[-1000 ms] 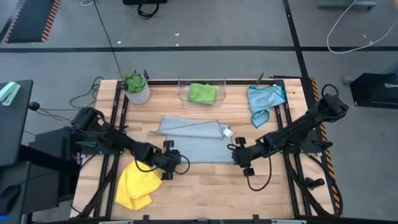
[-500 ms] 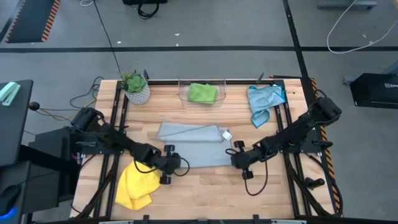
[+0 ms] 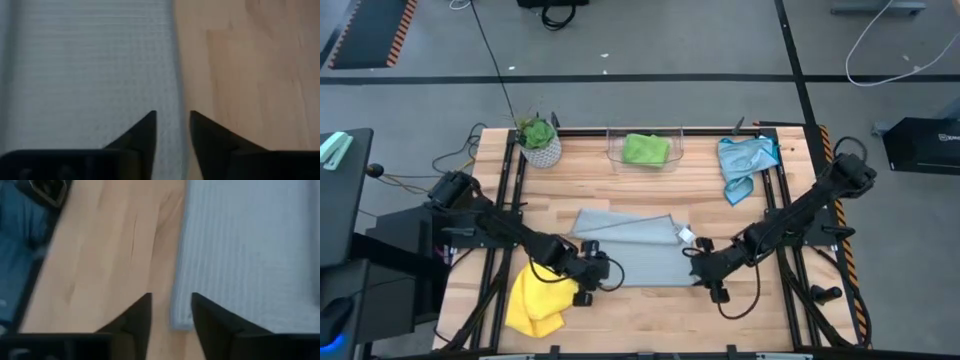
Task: Fold microfiber towels
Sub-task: Fold the gray microfiber cloth
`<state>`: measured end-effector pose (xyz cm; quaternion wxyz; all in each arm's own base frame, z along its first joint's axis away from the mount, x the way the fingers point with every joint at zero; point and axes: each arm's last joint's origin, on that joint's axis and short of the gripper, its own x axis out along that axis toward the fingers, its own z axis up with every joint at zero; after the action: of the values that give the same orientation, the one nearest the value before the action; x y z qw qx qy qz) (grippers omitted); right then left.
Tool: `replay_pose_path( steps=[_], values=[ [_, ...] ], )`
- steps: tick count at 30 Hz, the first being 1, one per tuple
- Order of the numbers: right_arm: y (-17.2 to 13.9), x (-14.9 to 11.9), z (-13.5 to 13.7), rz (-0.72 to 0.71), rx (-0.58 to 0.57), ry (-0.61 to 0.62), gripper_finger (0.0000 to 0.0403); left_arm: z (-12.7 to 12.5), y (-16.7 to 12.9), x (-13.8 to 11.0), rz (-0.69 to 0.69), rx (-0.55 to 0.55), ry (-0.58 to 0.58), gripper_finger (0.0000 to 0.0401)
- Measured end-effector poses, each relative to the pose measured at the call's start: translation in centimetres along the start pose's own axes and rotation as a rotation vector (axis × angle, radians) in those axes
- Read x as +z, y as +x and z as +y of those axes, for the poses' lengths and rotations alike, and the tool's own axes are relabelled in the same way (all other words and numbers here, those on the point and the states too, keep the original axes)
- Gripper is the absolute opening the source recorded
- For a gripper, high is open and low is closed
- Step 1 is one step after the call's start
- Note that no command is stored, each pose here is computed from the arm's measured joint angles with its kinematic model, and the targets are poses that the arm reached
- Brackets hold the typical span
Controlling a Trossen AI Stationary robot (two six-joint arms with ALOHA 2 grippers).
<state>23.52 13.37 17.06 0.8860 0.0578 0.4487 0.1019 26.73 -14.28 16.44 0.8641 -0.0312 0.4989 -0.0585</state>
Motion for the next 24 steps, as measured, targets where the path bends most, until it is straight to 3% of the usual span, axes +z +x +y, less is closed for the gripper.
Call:
replay_pose_path(
  steps=[4,7,17,24],
  values=[
    [-2.5,2.7,-1.3,-0.088,-0.018,0.079,0.0209,0.8,-2.9,1.0,0.030,0.031,-0.001,0.0198],
    [-3.3,3.8,-3.4,-0.137,-0.058,0.153,0.0228,2.1,-4.4,0.4,0.001,0.034,0.002,0.0218],
    [-2.1,4.5,-9.2,-0.141,-0.128,0.163,0.0227,9.2,-6.2,-5.7,0.043,0.077,-0.216,0.0172],
    [-2.5,4.7,-11.5,-0.155,-0.143,0.181,0.0227,11.4,-5.3,-8.0,0.199,0.128,-0.317,0.0198]
  ],
)
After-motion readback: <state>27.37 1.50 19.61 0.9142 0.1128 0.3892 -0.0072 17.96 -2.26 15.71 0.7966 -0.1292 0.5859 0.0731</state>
